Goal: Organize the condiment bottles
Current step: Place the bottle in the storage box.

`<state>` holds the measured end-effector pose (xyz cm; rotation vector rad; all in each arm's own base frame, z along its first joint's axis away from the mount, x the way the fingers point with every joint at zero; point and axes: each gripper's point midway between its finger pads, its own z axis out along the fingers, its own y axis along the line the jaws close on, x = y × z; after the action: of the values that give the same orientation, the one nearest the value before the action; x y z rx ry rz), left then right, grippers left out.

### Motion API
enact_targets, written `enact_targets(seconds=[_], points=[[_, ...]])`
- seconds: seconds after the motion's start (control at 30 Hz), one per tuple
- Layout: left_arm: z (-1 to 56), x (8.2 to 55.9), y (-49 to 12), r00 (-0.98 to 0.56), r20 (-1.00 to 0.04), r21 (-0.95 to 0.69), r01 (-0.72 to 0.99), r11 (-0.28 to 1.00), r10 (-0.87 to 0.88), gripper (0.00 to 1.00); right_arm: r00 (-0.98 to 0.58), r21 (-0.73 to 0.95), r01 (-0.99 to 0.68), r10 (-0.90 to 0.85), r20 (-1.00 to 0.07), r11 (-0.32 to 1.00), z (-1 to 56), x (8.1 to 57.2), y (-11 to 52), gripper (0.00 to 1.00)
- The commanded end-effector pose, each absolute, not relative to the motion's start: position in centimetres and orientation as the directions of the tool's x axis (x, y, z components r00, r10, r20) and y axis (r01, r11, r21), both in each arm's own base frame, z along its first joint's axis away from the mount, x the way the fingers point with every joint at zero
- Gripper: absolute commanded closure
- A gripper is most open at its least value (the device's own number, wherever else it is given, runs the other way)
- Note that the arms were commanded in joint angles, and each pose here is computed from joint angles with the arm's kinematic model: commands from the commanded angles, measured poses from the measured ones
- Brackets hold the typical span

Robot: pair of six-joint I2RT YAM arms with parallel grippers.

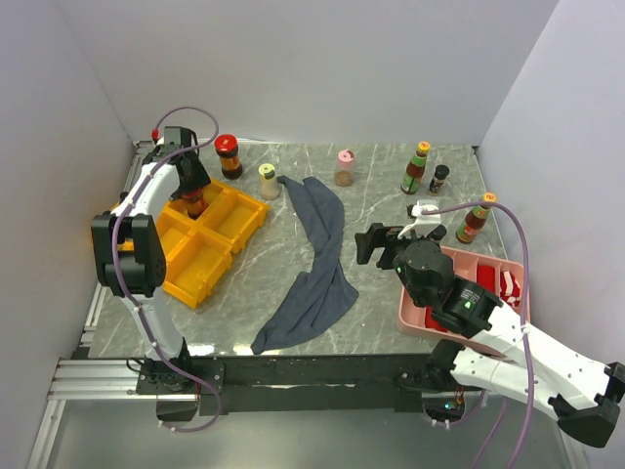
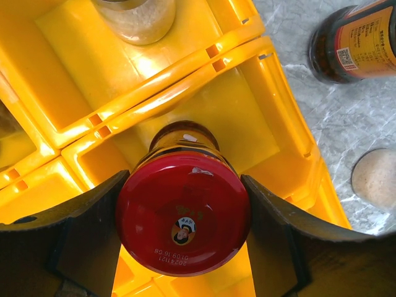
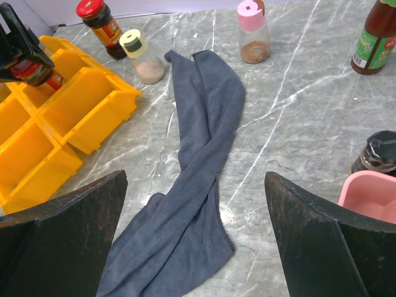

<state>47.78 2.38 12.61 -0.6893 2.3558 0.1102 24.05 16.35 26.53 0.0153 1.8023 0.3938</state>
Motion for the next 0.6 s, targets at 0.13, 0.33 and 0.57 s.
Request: enact_targets(seconds=[0.13, 0.33, 0.57], points=[[18.2, 47.6, 3.5, -0.55, -0.702, -0.115, -0.54, 0.834, -0.452, 0.4, -0.245, 0.303, -0.192, 0.253, -0.936, 0.934, 27.4, 24.3, 16.3, 0.0], [17.4, 46.9, 3.5, -0.557, -0.691, -0.112, -0.548, 0.829, -0.461, 0.38, -0.245, 0.304, -0.192, 0.254, -0.936, 0.933, 27.5, 24.3, 16.3, 0.0], [17.8, 46.6, 3.7, -0.554, -0.695, -0.104, -0.553, 0.827, -0.458, 0.14, -0.242, 0.305, -0.193, 0.256, -0.936, 0.933, 27.6, 24.2, 16.2, 0.0]])
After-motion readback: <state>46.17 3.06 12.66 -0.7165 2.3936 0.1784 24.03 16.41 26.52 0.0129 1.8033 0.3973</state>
